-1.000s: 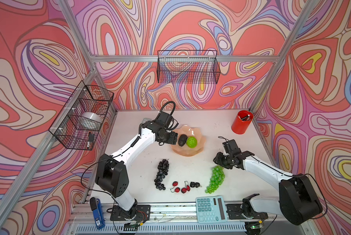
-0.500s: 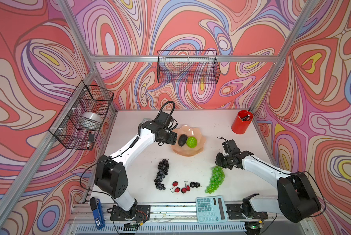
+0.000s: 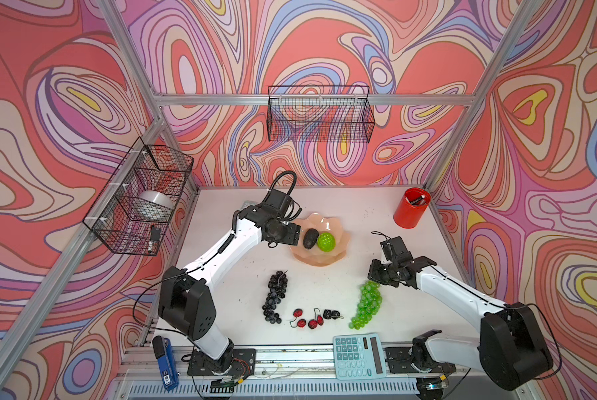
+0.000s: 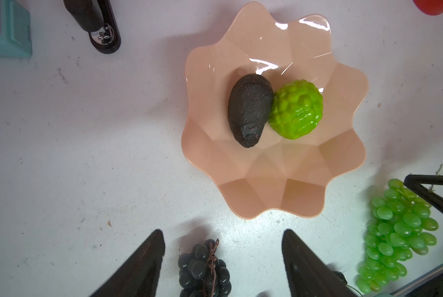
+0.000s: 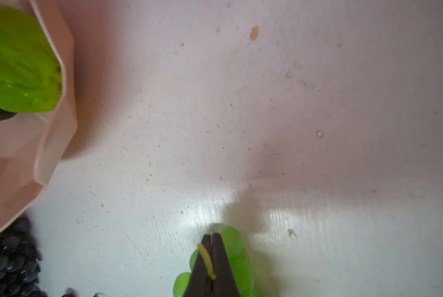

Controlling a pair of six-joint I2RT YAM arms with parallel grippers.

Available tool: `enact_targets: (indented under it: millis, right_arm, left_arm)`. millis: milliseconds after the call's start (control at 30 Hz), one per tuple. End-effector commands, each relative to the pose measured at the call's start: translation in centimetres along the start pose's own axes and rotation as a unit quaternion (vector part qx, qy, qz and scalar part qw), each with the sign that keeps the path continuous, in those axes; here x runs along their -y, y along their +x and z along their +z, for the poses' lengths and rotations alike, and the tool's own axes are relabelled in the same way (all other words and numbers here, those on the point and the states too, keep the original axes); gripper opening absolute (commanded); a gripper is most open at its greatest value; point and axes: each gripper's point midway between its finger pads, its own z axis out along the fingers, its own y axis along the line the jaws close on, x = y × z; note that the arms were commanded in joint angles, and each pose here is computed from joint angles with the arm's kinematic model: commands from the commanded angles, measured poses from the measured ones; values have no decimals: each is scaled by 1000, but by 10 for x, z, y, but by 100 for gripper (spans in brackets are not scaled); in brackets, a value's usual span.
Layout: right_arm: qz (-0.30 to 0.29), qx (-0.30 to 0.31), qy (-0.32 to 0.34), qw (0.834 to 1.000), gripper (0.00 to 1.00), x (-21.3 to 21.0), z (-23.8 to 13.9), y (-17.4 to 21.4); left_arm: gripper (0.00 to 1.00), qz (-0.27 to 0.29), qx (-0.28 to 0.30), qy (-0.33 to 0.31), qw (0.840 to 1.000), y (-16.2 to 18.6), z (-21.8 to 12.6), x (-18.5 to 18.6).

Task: Place and organize the fake fruits in the fruit bowl
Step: 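Lift the green grapes with the right gripper and carry them into the bowl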

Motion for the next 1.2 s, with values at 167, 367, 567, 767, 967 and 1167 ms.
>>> enact_targets:
  millis: [167, 367, 567, 767, 967, 1167]
  right_arm:
    - [-59, 49, -23, 997, 0, -29, -62, -34]
    - [-80, 72, -60, 992, 0, -56, -98, -52]
    - [-115, 103, -74, 985, 0, -81, -135, -80]
    - [-143, 127, -117, 975, 0, -122, -162, -110]
    - [-176, 142, -138, 964, 0, -161, -165, -127]
    - [-199, 151, -173, 953, 0, -206, -163, -134]
  left_arm:
    - [75, -22, 16, -12, 1000, 3, -19, -7]
    - [75, -28, 20, -21, 999, 6, -23, -11]
    - [75, -30, 27, -32, 999, 6, -27, -15]
    - [75, -36, 30, -35, 998, 8, -27, -17]
    - [75, -36, 39, -53, 997, 10, -31, -25]
    - [75, -38, 42, -60, 997, 13, -32, -29]
